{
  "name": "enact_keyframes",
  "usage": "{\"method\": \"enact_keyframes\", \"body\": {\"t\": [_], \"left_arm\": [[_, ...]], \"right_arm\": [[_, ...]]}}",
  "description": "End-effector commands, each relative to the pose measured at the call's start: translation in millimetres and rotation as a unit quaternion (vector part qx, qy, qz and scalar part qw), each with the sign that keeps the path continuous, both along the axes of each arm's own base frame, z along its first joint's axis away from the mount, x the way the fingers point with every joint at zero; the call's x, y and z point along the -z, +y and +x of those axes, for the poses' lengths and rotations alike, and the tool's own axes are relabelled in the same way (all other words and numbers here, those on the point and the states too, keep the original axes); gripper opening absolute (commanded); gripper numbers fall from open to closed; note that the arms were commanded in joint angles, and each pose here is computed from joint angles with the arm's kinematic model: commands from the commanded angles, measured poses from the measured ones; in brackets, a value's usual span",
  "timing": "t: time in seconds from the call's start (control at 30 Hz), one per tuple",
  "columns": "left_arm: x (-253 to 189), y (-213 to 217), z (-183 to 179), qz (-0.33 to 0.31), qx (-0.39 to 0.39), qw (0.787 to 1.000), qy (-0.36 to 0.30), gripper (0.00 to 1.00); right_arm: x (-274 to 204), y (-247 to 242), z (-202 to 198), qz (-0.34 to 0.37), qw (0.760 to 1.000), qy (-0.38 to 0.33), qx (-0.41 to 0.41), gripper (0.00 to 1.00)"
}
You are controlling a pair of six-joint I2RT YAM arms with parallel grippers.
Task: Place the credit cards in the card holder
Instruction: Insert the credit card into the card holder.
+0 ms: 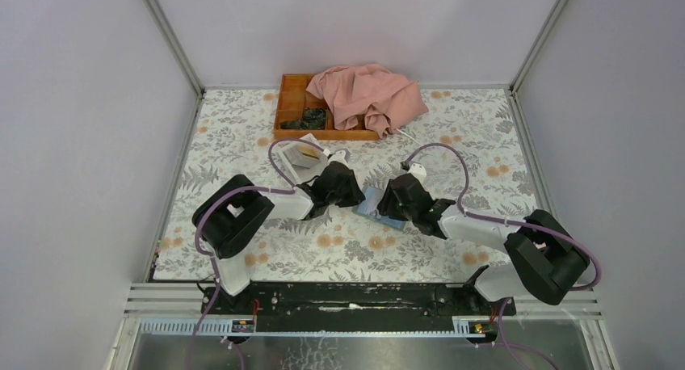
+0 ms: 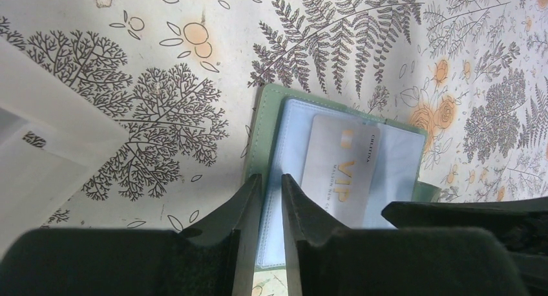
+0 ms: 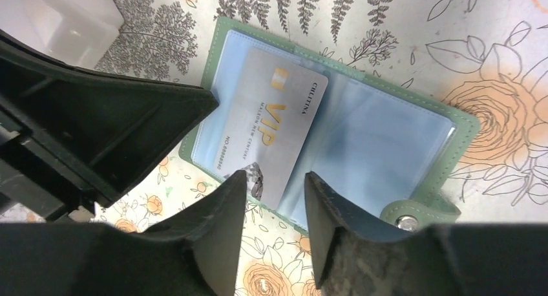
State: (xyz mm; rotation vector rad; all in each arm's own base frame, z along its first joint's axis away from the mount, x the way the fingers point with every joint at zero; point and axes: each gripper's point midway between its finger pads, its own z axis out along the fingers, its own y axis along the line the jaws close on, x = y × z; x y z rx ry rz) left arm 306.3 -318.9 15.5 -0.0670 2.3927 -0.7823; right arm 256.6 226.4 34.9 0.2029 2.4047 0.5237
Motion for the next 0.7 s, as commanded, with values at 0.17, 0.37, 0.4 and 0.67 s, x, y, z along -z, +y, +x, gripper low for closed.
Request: {"method": "enact_keyframes", "body": {"t": [0.17,0.37,0.4,0.67], "left_arm": [[69,35,-39,0.096,0.004,0.992,0.084,0.25],[70,36,-41,0.096,0.005,0.992,0.086,0.25],[70,35,-41,0.096,0.005,0.992,0.087,0.25],[72,37,-42,0.1,0.007,0.991,0.088,0.24]], "right_arm": [[-2,-15,5,-0.04,0.999,-0.013,0.022,0.24],[9,-17,5,-0.052,0.998,-0.003,0.026,0.12],[10,-16,5,-0.052,0.998,-0.003,0.027,0.11],[14,-10,10,-0.054,0.998,0.001,0.022,0.09]]}}
